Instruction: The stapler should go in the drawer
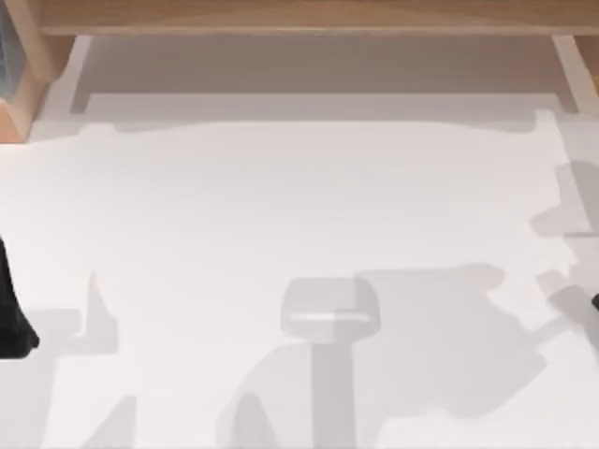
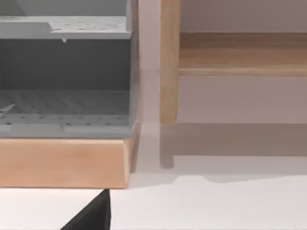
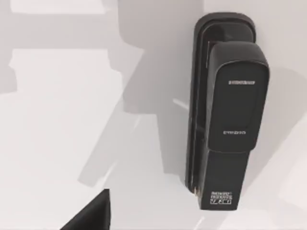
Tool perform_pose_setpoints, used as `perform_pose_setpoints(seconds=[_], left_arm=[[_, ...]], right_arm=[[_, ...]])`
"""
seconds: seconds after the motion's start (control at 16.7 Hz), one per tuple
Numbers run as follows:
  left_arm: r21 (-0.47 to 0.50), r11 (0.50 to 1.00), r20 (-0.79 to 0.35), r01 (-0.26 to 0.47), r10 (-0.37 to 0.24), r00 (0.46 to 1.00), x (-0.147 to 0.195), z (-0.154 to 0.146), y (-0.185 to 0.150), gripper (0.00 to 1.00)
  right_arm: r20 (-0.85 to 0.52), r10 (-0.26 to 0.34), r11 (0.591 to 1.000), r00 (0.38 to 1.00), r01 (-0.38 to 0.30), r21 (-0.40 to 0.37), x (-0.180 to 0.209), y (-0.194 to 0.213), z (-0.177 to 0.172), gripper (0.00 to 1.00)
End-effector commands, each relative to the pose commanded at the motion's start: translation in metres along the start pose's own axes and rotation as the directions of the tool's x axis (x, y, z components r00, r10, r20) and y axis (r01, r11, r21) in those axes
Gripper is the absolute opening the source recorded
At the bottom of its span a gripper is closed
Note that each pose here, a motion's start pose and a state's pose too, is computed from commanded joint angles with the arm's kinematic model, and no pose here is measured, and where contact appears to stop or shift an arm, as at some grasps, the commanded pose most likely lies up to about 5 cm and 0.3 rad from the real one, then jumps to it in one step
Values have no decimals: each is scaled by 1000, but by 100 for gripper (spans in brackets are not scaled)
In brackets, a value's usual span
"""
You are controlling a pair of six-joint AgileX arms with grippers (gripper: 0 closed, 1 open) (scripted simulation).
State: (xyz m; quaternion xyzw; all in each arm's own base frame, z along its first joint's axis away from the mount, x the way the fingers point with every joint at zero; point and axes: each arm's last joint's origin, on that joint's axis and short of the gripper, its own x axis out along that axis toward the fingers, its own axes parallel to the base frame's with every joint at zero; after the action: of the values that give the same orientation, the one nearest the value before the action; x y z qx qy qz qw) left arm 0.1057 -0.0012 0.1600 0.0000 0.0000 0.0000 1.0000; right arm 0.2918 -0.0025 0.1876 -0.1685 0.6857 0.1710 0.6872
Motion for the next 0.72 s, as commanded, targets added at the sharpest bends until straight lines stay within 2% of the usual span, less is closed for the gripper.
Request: perform_pose_setpoints(seconds=[0.18, 0.54, 0.72], left_arm=[[0, 1000, 0, 0, 0, 1000, 0, 0, 0, 100], [0, 1000, 0, 0, 0, 1000, 0, 0, 0, 100], [0, 1000, 0, 0, 0, 1000, 0, 0, 0, 100]], right_arm=[[-7, 2, 1000, 1000, -2, -2, 12, 0, 1, 100], [1, -3, 1000, 1000, 3, -3, 65, 0, 2, 100], [-3, 0, 1000, 1000, 0, -3, 70, 1, 1, 100]])
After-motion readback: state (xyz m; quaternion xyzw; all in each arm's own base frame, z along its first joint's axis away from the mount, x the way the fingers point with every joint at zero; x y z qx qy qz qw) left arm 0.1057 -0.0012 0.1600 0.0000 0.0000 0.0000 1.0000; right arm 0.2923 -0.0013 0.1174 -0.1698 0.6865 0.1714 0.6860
